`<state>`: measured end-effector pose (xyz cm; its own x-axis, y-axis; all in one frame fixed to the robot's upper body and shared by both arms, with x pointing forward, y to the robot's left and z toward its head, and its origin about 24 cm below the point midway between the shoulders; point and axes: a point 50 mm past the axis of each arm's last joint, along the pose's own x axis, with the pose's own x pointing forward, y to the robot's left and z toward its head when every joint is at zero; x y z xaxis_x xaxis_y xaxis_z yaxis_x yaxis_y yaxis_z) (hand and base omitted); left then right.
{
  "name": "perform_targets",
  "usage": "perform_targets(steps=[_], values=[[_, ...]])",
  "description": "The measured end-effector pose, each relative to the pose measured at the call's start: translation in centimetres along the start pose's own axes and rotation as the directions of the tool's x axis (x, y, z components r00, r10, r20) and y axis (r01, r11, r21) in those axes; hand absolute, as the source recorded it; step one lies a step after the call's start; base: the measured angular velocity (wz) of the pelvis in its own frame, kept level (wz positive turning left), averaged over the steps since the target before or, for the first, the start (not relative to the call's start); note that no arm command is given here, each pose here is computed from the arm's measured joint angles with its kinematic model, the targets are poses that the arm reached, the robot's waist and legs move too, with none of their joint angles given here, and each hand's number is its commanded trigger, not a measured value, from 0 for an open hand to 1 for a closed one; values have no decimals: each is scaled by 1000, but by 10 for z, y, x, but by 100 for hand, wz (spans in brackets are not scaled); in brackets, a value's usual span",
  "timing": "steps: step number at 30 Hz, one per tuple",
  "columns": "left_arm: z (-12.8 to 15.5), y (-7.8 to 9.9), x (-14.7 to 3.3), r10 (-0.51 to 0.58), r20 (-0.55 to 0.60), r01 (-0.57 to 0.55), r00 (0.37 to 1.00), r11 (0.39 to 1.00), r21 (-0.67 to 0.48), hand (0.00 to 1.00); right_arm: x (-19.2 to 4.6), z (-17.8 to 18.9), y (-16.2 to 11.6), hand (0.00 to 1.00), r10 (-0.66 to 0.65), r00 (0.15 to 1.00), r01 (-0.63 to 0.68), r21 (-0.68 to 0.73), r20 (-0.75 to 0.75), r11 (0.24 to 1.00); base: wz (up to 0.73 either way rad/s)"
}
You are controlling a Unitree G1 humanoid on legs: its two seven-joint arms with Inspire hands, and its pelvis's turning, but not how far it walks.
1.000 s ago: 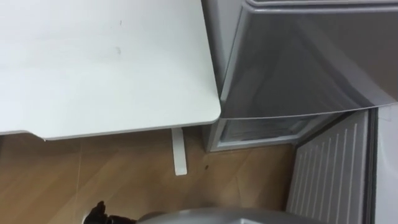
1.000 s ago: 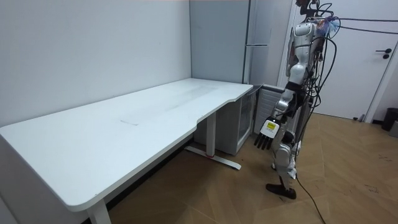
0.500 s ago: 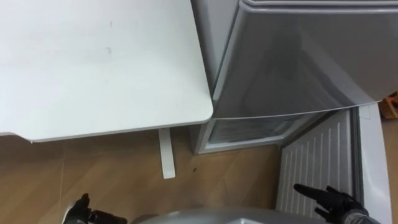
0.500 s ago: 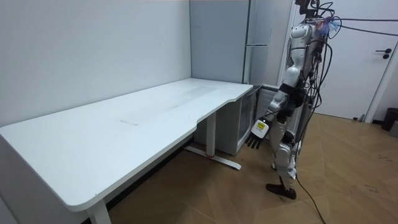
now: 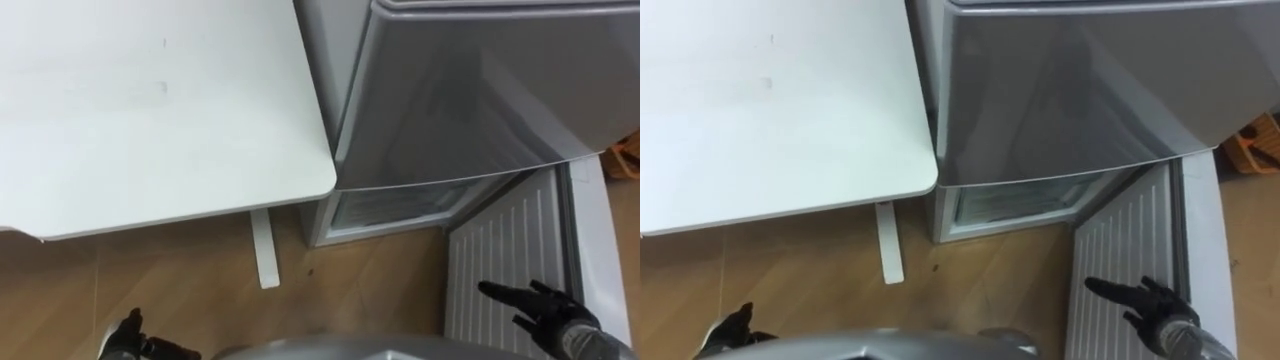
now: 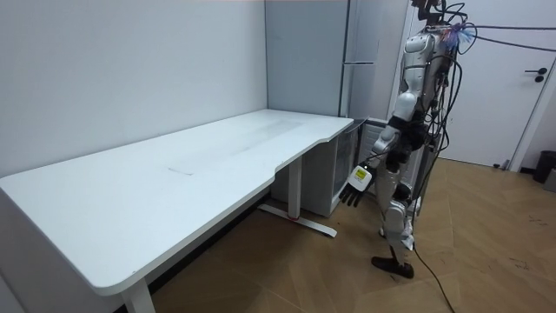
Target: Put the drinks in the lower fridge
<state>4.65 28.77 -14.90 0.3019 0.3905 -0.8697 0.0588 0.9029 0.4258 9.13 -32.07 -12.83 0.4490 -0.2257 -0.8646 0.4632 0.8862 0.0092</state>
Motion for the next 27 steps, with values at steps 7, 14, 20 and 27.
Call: perform_targets(steps=[7, 14, 20, 27], values=[[-1, 2, 0, 1, 0, -1, 1000, 1000, 3, 0, -7, 71, 3, 0, 53, 965, -3, -188, 258, 982, -7], [2, 3, 0, 5, 23, -5, 1000, 1000, 0, 0, -26, 115, 14, 0, 87, 877, 48, -266, 473, 963, -3], [3, 3, 0, 28, 37, -28, 999, 1000, 1, 0, -43, 146, 25, 0, 60, 781, 155, -285, 622, 946, -1], [-5, -2, -2, 28, 18, -28, 999, 1000, -8, 0, -53, 159, 19, 0, -48, 715, 238, -178, 697, 955, 0]])
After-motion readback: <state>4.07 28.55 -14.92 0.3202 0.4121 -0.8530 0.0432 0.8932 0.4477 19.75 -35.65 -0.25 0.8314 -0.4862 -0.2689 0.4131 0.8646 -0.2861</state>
